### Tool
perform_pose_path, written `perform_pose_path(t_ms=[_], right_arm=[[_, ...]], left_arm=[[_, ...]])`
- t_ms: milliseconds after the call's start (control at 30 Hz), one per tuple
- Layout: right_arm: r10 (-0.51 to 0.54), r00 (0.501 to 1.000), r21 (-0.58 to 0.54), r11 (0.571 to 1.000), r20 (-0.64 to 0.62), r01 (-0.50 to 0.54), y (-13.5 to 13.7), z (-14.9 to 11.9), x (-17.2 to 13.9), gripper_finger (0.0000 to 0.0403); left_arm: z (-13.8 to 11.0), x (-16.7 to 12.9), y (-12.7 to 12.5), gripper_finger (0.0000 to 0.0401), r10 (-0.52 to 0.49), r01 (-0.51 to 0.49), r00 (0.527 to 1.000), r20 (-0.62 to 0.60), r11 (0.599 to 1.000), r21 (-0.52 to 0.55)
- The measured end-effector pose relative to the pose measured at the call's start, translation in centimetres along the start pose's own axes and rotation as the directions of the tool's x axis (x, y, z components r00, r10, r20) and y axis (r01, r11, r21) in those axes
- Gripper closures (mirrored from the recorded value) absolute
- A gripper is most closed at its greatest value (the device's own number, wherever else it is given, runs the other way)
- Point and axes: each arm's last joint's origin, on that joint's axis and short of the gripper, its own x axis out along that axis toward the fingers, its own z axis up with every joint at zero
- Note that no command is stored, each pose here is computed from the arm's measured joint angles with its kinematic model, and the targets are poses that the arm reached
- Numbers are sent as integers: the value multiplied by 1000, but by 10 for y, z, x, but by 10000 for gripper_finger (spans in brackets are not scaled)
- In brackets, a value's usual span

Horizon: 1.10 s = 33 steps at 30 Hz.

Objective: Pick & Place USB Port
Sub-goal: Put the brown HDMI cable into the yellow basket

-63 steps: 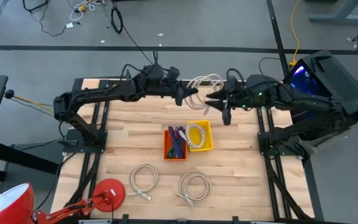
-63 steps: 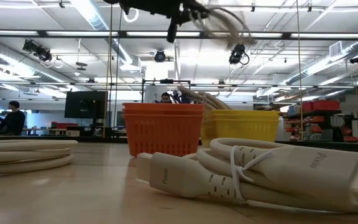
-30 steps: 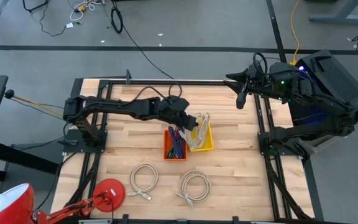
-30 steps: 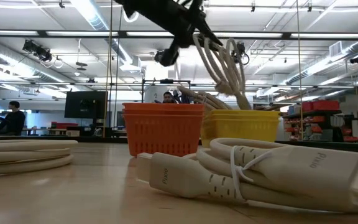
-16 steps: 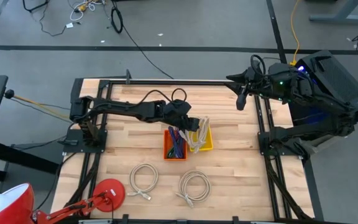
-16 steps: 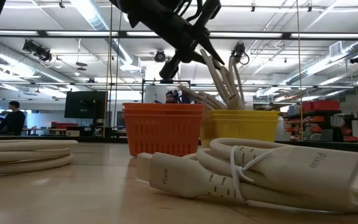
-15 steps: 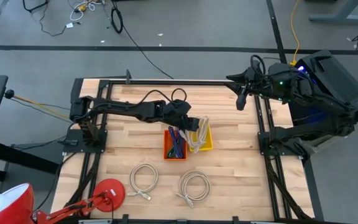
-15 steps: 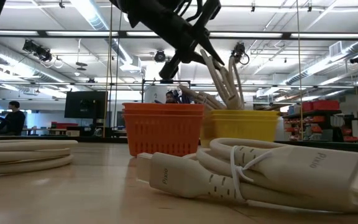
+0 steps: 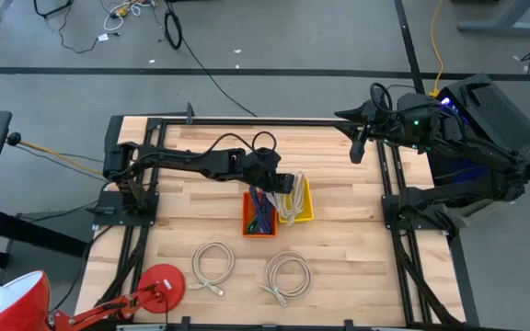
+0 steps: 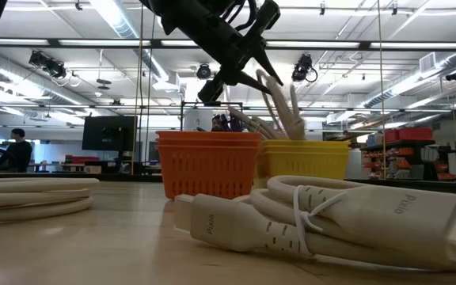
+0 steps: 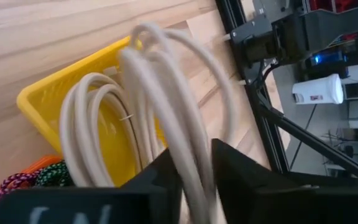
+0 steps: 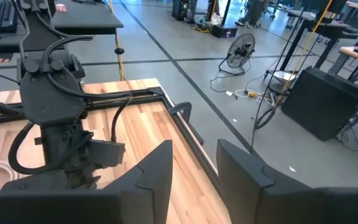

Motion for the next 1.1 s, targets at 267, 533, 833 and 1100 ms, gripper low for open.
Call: perform_pose_path(t_ms=[267, 533, 833, 1100], right_arm=[[0, 1000, 0, 1000, -6, 0, 0, -1, 0, 278], [2, 1000, 11, 1000, -23, -2, 0, -2, 0, 278], [5, 998, 18, 1000, -57, -4, 1, -6, 0, 278], [4, 998, 17, 1000, -62, -3, 1, -6, 0, 278]], left_arm=[[1, 0, 0, 250, -10, 10, 1000, -2, 1000, 17], [18, -4, 7, 244, -1, 0, 999, 32, 999, 42], [43, -18, 14, 243, -24, 19, 999, 45, 994, 109], [47, -60, 31, 245, 110, -65, 981, -157, 962, 267]])
